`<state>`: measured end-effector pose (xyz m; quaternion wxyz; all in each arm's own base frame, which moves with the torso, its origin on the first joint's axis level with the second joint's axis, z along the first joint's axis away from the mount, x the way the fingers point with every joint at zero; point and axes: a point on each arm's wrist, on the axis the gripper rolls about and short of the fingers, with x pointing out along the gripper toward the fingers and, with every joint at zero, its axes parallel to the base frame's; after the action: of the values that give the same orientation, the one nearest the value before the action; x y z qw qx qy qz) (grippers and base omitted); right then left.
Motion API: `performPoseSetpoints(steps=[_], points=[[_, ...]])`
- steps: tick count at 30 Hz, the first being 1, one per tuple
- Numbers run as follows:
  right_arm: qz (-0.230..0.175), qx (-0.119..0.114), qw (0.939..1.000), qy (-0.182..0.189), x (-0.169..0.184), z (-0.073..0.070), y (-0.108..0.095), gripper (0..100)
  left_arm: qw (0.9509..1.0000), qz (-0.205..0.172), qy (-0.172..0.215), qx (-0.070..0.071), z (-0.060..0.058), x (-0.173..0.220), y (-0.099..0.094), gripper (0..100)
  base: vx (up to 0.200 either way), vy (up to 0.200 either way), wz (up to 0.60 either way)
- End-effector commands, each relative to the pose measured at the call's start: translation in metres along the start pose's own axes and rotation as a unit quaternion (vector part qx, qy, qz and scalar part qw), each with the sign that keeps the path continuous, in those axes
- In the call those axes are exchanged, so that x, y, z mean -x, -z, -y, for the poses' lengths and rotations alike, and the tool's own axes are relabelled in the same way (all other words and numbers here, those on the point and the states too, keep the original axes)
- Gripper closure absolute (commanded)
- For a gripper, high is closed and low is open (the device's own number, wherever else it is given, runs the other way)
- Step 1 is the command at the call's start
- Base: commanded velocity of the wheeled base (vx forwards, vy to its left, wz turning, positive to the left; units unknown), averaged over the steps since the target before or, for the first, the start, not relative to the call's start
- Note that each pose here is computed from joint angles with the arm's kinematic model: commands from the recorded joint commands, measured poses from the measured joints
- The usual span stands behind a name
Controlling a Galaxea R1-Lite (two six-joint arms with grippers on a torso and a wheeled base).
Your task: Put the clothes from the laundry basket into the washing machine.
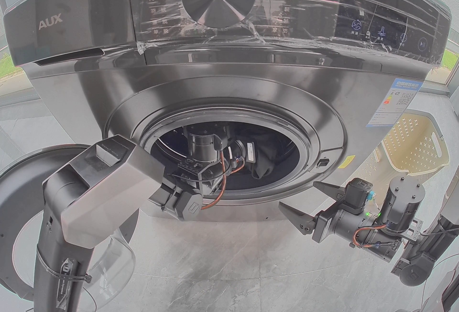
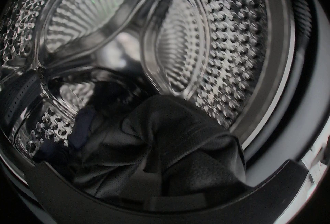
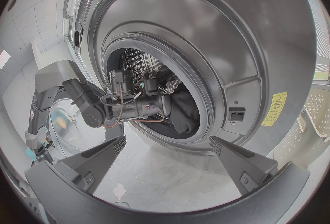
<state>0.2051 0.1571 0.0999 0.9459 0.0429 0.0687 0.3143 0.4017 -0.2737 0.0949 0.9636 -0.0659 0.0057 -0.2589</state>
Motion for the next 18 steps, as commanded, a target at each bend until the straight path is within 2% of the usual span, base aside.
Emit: performPoseSetpoints(steps=[1, 2, 6, 7, 9, 14, 16, 17, 18], points=[[-0.004, 0.000, 1.0000, -0.001, 0.000, 0.000, 0.002, 0, 0.9961, 0.050, -0.068, 0.024, -0.021, -0.028, 0.002, 100, 0.000, 0.000, 0.00], [-0.006, 0.000, 1.0000, 0.000, -0.001, 0.000, 0.003, 0, 0.9952, 0.055, -0.076, 0.026, -0.025, -0.030, 0.002, 100, 0.000, 0.000, 0.00], [-0.010, 0.000, 1.0000, 0.000, -0.002, 0.000, 0.005, 0, 0.9900, 0.073, -0.117, 0.031, -0.050, -0.041, 0.002, 100, 0.000, 0.000, 0.00], [-0.010, 0.000, 1.0000, 0.000, -0.002, 0.000, 0.005, 0, 0.9898, 0.074, -0.118, 0.032, -0.051, -0.041, 0.001, 100, 0.000, 0.000, 0.00], [-0.010, 0.000, 0.9999, -0.003, -0.002, -0.002, 0.005, 0, 0.9872, 0.083, -0.130, 0.039, -0.062, -0.046, -0.003, 100, 0.000, 0.000, 0.00], [-0.013, 0.000, 0.9999, -0.003, -0.003, -0.001, 0.007, 0, 0.9852, 0.097, -0.134, 0.045, -0.068, -0.051, -0.014, 100, 0.000, 0.000, 0.00], [-0.014, 0.000, 0.9999, -0.002, -0.003, -0.001, 0.007, 0, 0.9832, 0.114, -0.132, 0.053, -0.068, -0.055, -0.027, 100, 0.000, 0.000, 0.00], [-0.014, 0.000, 0.9999, -0.002, -0.003, -0.001, 0.007, 0, 0.9832, 0.114, -0.132, 0.053, -0.068, -0.055, -0.027, 100, 0.000, 0.000, 0.00], [-0.014, 0.000, 0.9999, -0.002, -0.003, -0.001, 0.007, 0, 0.9814, 0.125, -0.132, 0.061, -0.069, -0.056, -0.037, 100, 0.000, 0.000, 0.00]])
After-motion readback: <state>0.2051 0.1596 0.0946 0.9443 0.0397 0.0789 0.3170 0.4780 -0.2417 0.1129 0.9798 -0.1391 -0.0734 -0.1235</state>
